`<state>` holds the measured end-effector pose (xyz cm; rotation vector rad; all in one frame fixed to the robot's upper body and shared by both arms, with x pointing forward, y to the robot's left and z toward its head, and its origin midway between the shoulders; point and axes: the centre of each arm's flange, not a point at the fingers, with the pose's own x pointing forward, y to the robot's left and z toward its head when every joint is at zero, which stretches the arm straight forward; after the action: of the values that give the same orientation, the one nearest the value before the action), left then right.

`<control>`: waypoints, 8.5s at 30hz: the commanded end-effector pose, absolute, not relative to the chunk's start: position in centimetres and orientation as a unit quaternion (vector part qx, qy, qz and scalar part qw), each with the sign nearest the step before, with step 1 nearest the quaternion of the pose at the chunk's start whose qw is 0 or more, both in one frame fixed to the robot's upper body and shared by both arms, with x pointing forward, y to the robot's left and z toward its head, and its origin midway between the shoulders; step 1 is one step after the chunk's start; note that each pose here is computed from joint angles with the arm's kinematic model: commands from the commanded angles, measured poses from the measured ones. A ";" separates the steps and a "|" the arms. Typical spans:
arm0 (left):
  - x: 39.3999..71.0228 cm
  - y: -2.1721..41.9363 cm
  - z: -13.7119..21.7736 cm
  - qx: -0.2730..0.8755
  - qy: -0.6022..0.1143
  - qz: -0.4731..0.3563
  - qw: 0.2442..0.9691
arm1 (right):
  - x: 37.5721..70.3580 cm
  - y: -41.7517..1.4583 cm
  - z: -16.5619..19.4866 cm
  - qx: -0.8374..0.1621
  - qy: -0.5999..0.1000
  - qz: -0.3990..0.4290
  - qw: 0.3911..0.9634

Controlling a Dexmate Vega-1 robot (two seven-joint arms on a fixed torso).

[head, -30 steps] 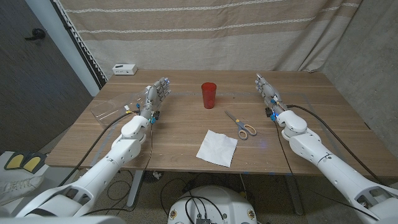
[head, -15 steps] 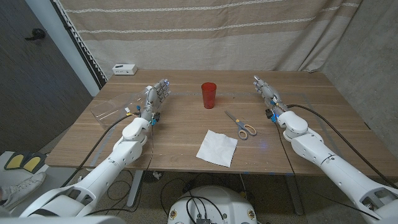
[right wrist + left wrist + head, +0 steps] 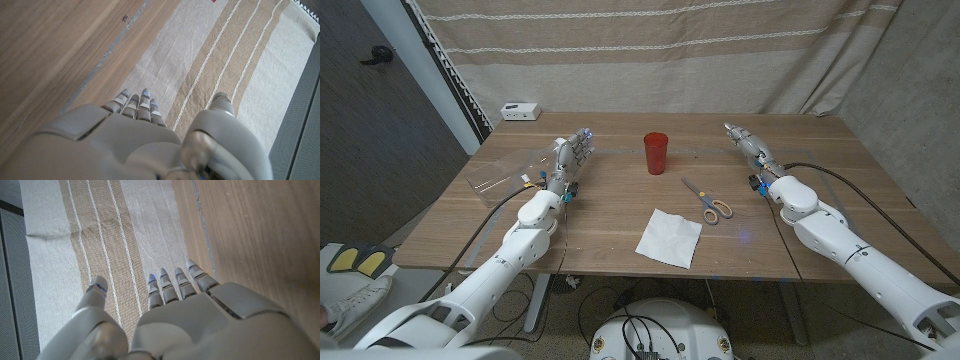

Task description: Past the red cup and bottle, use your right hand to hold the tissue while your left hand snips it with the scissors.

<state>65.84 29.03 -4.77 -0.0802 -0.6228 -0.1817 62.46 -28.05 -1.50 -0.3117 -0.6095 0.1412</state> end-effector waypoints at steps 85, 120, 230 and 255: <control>64.1 29.4 -6.0 -0.042 -0.315 -0.083 0.944 | 56.5 -24.6 -1.0 -0.410 -0.301 0.010 0.861; 63.6 28.9 -6.2 -0.040 -0.321 -0.080 0.943 | 55.2 -24.5 -1.7 -0.445 -0.283 0.026 0.849; 64.1 29.6 -6.3 -0.040 -0.323 -0.088 0.941 | 52.5 -21.8 -3.2 -0.634 -0.240 -0.040 0.734; 64.1 29.9 -6.5 -0.041 -0.323 -0.087 0.941 | 53.0 -21.0 -3.7 -0.641 -0.201 -0.038 0.740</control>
<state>64.13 29.67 -6.35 -0.0846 -0.6599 -0.1789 52.75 -21.52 -3.47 -1.4005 -0.4913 -0.0906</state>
